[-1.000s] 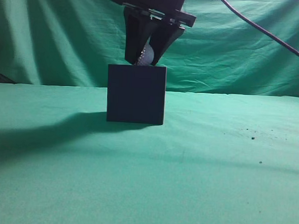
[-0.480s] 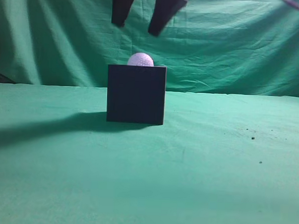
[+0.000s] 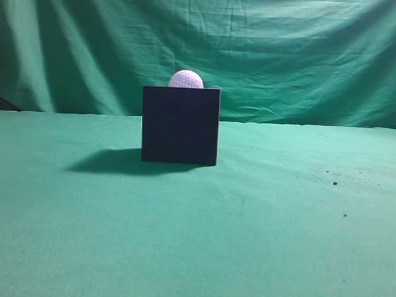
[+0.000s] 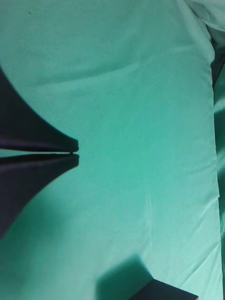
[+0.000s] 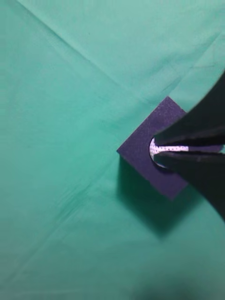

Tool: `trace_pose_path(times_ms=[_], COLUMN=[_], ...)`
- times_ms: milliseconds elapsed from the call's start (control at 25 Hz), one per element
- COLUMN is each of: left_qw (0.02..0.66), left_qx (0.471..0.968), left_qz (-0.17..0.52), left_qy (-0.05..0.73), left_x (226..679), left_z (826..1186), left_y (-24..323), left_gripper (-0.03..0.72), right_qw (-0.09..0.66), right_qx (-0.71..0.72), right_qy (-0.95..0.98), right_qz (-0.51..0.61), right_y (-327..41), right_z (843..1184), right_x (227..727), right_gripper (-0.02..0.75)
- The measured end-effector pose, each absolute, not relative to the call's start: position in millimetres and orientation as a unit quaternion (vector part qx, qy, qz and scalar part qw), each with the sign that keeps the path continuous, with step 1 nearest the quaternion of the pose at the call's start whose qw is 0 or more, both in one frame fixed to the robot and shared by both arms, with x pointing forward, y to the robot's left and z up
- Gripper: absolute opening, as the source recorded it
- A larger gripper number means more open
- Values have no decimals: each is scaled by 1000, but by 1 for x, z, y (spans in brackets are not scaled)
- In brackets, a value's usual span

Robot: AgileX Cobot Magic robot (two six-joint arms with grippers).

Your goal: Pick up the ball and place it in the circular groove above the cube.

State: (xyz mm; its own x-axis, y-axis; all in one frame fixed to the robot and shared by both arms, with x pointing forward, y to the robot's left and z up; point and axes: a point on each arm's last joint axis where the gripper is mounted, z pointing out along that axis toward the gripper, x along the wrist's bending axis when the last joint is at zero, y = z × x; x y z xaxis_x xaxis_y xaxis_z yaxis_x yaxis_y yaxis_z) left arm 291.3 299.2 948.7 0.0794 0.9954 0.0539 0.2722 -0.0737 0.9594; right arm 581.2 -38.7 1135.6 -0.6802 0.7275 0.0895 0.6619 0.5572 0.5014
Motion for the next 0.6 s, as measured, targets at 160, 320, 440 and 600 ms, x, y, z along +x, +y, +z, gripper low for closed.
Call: trace_pose_path(times_ms=[160, 320, 440, 600], left_qw=[427, 427, 427, 427], left_qx=[598, 598, 598, 598], left_qz=[424, 424, 424, 424], left_qy=[530, 530, 530, 530], left_x=[291, 291, 291, 291], left_z=[949, 949, 949, 949], left_y=[299, 299, 299, 299], left_gripper=[0, 0, 0, 0], right_qw=[74, 75, 77, 104], right_qx=[424, 436, 439, 442], right_qy=[852, 844, 847, 849], right_qz=[297, 302, 290, 271], right_y=[-60, -90, -114, -151], right_z=[1180, 1199, 1199, 1195], right_x=[551, 510, 479, 437], right_gripper=[0, 0, 0, 0])
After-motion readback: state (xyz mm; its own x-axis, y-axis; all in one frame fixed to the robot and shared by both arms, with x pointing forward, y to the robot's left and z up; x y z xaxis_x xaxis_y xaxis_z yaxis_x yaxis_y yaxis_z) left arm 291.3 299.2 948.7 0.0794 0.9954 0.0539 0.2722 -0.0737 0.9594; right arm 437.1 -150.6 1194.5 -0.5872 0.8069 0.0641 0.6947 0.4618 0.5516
